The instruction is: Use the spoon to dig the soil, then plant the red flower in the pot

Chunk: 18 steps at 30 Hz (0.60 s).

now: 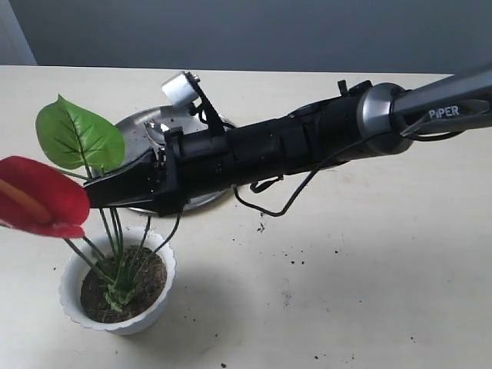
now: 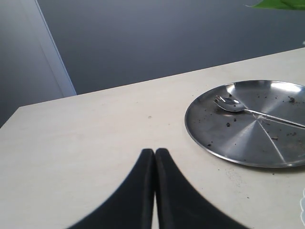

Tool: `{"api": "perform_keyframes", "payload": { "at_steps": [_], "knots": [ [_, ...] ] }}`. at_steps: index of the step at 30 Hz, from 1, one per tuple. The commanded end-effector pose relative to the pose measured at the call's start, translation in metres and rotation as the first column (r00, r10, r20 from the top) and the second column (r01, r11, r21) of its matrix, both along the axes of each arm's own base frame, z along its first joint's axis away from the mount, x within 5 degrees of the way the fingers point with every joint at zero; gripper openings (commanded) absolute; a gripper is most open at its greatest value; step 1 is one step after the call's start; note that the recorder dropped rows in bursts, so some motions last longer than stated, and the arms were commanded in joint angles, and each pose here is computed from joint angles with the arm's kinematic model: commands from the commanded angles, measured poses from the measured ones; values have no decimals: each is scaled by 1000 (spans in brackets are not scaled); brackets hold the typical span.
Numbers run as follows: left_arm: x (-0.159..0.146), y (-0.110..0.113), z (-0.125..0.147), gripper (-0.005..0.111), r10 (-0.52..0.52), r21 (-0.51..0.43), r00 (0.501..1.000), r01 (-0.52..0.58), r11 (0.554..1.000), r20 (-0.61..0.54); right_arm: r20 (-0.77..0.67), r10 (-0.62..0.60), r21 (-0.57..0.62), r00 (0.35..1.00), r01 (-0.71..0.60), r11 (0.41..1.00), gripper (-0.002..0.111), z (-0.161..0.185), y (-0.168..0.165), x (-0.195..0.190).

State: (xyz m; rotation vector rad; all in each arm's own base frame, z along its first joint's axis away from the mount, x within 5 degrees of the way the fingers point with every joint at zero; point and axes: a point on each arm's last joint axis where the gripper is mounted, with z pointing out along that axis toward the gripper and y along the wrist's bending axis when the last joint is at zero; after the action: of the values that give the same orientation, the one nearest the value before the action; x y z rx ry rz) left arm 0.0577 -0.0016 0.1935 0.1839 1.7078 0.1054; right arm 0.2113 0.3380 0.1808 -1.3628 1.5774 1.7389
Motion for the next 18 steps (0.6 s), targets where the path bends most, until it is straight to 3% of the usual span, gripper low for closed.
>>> {"api": "perform_keyframes", "payload": {
  "at_steps": [1, 12, 18],
  "knots": [
    [0, 0, 0, 0, -1, -6, 1000, 1, 1000, 8, 90, -58, -120, 994, 68, 990, 0, -20, 4, 7],
    [0, 0, 0, 0, -1, -6, 1000, 1, 1000, 8, 102, -85, -146, 991, 99, 984, 0, -23, 5, 11],
    [0, 0, 0, 0, -1, -6, 1000, 1, 1000, 8, 70, -57, -182, 996, 69, 981, 0, -43, 11, 4]
  ]
}}
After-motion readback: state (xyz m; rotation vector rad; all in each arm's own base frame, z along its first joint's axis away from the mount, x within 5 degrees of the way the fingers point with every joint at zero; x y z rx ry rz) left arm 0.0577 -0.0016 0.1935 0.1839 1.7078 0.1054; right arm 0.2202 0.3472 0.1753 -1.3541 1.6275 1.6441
